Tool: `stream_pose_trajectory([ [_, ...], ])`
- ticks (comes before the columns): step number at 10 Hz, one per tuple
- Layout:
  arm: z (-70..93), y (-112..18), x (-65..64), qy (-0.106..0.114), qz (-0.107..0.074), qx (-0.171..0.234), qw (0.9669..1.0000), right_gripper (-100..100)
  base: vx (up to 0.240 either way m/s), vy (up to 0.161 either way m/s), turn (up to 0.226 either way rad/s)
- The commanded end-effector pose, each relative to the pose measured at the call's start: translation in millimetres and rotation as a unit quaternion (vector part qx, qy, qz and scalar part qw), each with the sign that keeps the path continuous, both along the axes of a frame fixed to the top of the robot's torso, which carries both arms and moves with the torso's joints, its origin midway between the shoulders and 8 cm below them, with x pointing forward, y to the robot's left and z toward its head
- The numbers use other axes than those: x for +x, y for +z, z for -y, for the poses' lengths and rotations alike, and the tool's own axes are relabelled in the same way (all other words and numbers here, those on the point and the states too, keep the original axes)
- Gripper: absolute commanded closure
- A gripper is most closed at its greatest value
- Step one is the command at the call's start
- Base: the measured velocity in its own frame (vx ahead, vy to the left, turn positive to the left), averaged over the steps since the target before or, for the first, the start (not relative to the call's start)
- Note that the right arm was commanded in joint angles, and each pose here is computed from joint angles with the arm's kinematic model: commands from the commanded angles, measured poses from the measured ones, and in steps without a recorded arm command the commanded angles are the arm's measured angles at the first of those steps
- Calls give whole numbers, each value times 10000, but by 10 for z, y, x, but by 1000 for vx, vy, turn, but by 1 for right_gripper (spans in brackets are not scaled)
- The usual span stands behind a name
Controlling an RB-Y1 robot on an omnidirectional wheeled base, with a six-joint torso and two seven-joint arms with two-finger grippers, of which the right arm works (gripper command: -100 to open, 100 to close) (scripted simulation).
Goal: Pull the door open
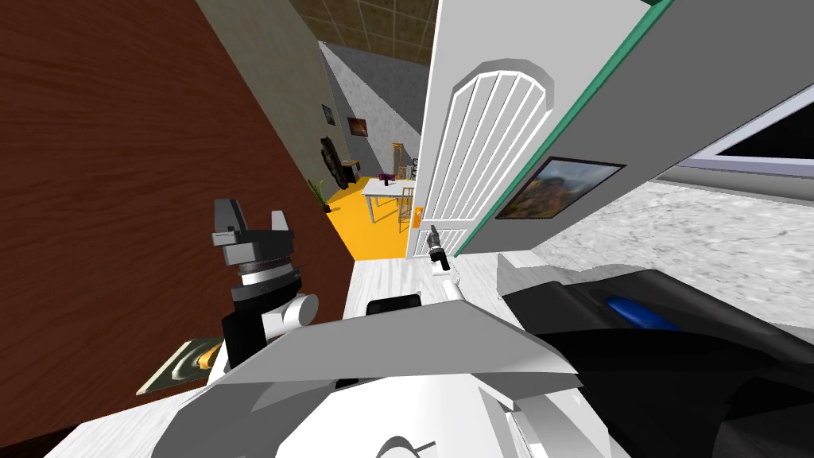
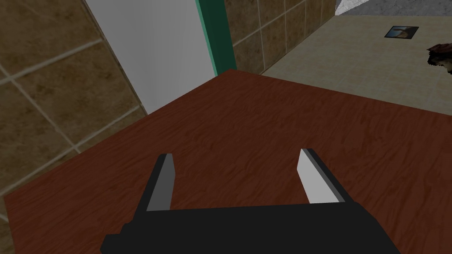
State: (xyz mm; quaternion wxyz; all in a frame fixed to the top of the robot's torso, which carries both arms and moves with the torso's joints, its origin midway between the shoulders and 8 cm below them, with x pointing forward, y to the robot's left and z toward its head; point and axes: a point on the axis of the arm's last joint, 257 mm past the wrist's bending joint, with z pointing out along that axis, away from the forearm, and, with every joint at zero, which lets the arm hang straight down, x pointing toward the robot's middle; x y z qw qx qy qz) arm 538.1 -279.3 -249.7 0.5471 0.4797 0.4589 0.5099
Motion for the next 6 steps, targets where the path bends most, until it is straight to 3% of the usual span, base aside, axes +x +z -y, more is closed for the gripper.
stream_pose_trajectory([
  [1,-17,-98,59,14,-129,17,9999,-100,138,-20,31],
  [6,-90,-375,164,56,-475,73,9988,-100,141,-27,21],
])
